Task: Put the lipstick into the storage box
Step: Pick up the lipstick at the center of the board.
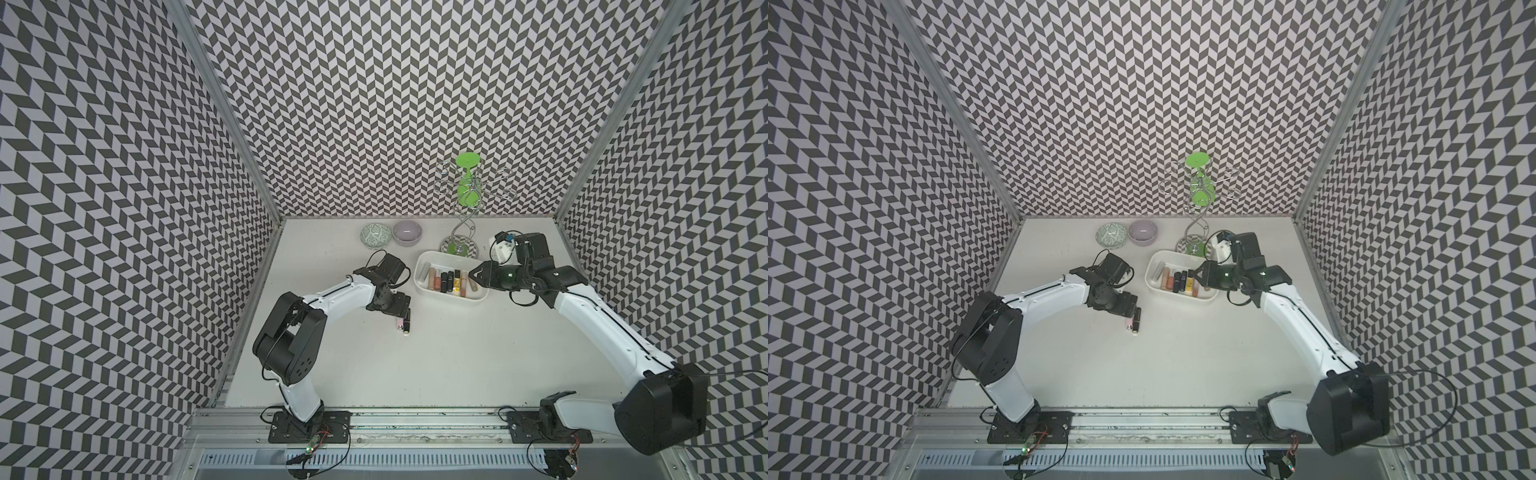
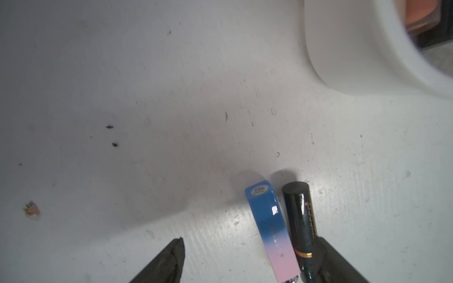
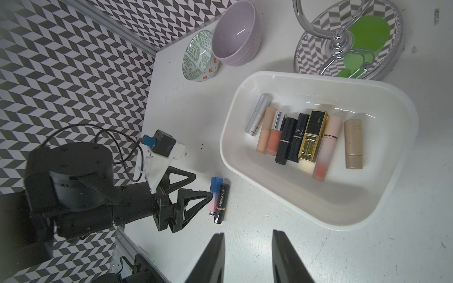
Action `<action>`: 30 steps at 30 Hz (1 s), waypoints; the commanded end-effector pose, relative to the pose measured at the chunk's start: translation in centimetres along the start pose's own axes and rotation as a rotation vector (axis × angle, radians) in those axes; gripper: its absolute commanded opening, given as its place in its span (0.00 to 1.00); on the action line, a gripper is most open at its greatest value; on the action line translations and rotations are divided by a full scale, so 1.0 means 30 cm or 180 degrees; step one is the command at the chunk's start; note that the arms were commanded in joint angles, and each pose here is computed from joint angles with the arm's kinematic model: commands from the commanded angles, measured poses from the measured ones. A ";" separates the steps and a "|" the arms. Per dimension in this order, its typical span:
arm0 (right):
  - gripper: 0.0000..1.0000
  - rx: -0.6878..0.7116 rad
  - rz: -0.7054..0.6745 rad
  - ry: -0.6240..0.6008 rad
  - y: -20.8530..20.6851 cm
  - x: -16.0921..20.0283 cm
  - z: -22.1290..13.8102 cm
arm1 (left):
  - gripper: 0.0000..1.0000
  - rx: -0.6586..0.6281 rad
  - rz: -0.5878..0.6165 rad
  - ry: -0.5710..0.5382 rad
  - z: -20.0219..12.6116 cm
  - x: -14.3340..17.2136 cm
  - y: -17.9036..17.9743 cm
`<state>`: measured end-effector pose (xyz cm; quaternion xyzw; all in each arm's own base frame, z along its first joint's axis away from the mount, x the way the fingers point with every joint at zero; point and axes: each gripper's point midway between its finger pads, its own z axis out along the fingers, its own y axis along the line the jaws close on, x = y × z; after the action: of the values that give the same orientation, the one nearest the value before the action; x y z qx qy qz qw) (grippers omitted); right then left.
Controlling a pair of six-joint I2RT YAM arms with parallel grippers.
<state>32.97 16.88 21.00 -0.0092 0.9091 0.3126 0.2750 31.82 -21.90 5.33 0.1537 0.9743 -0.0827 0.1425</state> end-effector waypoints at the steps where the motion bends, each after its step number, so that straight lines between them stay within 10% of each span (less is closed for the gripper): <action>1: 0.36 -0.0051 -0.0114 -0.0050 0.021 0.004 -0.023 | 0.81 -0.0106 0.0067 0.0019 0.004 -0.016 -0.004; 30: 0.36 -0.0134 -0.0205 -0.0008 0.037 0.005 -0.019 | 0.45 -0.0313 0.0097 0.0244 0.075 0.062 0.029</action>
<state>32.55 17.07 21.11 -0.0281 0.9082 0.3150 0.2743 31.65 -21.48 3.33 0.1598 0.9784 -0.0429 0.1235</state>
